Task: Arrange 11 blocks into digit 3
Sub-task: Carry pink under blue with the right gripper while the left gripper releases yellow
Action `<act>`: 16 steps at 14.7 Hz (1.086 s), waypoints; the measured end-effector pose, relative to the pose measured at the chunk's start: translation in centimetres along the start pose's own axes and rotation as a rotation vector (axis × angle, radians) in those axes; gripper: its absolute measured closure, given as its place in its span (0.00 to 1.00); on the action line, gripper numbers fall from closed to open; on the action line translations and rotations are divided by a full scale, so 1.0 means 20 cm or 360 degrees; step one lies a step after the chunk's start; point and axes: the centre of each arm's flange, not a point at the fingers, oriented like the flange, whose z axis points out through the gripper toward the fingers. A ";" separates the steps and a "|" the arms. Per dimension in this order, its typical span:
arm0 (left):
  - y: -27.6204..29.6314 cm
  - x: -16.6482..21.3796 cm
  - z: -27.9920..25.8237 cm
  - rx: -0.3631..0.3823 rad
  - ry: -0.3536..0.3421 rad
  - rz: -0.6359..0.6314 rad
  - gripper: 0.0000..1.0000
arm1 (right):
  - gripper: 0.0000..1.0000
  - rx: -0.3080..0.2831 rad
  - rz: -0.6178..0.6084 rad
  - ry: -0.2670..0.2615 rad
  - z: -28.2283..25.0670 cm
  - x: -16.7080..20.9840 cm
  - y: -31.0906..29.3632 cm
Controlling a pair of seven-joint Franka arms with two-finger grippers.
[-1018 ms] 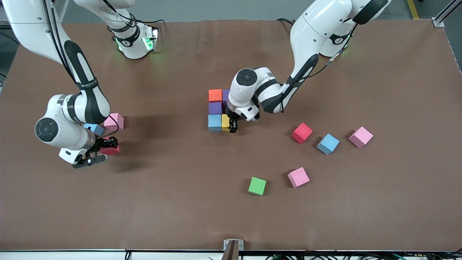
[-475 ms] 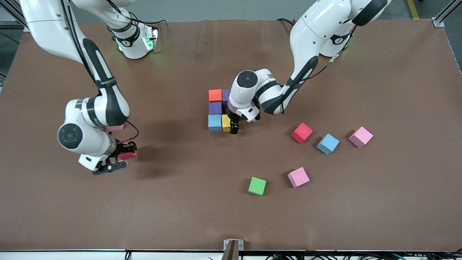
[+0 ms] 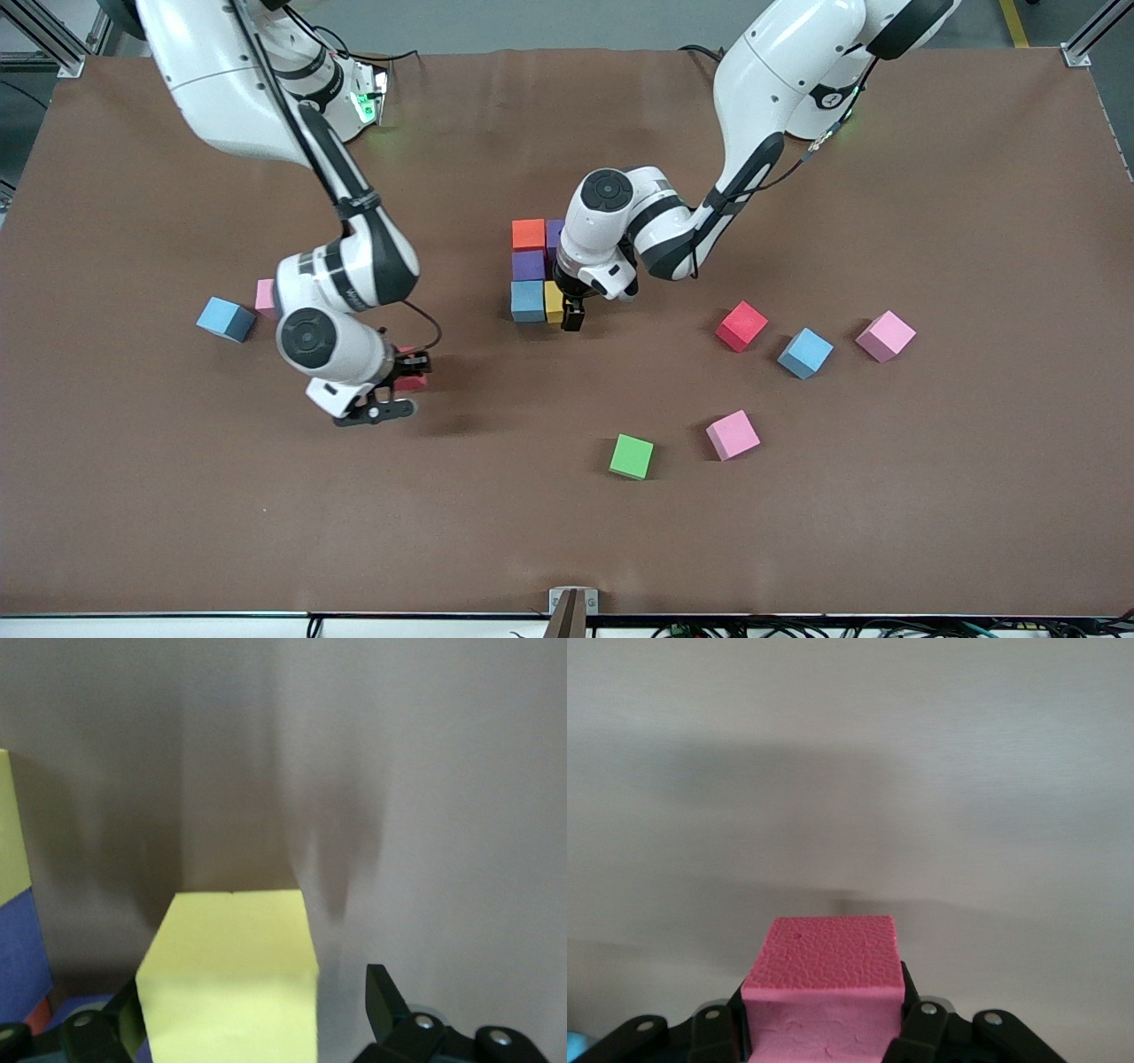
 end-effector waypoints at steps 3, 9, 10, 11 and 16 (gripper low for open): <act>0.02 -0.02 -0.09 -0.0023 0.0016 0.0008 0.00 | 0.41 -0.0001 0.0086 0.0020 0.02 -0.01 -0.22; 0.04 -0.05 -0.24 -0.0052 0.0073 0.0021 0.00 | 0.41 0.0084 0.0120 0.0028 0.15 -0.03 -0.48; 0.05 -0.05 -0.27 -0.0060 0.0080 0.0021 0.00 | 0.41 0.0085 0.0140 0.0029 0.15 -0.04 -0.51; 0.06 -0.05 -0.29 -0.0068 0.0088 0.0020 0.00 | 0.41 0.0084 0.0157 0.0029 0.15 -0.06 -0.55; 0.29 0.03 -0.42 -0.0094 0.0179 0.0095 0.00 | 0.41 0.0071 0.0216 0.0013 0.20 -0.12 -0.69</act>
